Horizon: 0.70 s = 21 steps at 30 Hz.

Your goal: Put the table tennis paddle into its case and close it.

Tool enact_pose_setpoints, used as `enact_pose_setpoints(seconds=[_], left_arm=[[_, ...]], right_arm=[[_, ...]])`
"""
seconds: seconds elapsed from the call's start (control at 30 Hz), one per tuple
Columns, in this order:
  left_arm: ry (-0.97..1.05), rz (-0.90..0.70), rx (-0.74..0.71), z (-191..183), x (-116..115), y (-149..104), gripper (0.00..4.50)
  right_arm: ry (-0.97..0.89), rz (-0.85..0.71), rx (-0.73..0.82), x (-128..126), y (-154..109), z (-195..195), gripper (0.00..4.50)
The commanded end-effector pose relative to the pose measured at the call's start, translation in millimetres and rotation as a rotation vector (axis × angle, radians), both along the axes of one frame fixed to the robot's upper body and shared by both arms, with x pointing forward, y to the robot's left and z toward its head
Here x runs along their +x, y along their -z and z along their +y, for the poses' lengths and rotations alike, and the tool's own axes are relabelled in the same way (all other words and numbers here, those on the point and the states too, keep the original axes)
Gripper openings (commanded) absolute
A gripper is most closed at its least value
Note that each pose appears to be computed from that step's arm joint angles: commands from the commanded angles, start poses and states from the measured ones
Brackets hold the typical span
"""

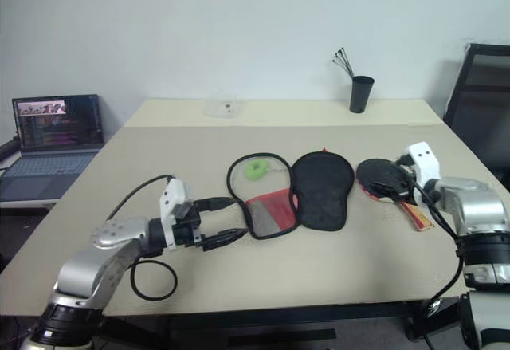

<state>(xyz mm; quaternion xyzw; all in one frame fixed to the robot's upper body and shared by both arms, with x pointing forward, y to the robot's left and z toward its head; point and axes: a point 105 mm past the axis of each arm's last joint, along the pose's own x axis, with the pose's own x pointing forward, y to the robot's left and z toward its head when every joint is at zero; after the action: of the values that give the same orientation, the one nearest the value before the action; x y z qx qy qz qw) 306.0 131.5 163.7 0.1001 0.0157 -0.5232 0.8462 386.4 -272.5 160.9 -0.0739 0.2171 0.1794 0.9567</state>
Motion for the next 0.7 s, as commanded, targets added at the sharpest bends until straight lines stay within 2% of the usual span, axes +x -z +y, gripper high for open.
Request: enact_pose_setpoints(seconds=[0.03, 0.33, 0.5, 0.7], left_arm=[[0.063, -0.055, -0.041, -15, 2, -24, 4.50], [0.227, -0.115, -0.060, -42, 11, -55, 4.50], [0.244, -0.123, -0.056, -44, 15, -52, 4.50], [0.236, -0.123, -0.049, -39, 16, -46, 4.50]], right_arm=[[0.089, -0.016, -0.044, -5, 4, -30, 4.45], [0.171, 0.038, -0.058, 0, 37, -51, 4.45], [0.173, 0.024, 0.001, 9, 42, -46, 4.45], [0.157, 0.020, -0.004, 18, 47, -37, 4.45]])
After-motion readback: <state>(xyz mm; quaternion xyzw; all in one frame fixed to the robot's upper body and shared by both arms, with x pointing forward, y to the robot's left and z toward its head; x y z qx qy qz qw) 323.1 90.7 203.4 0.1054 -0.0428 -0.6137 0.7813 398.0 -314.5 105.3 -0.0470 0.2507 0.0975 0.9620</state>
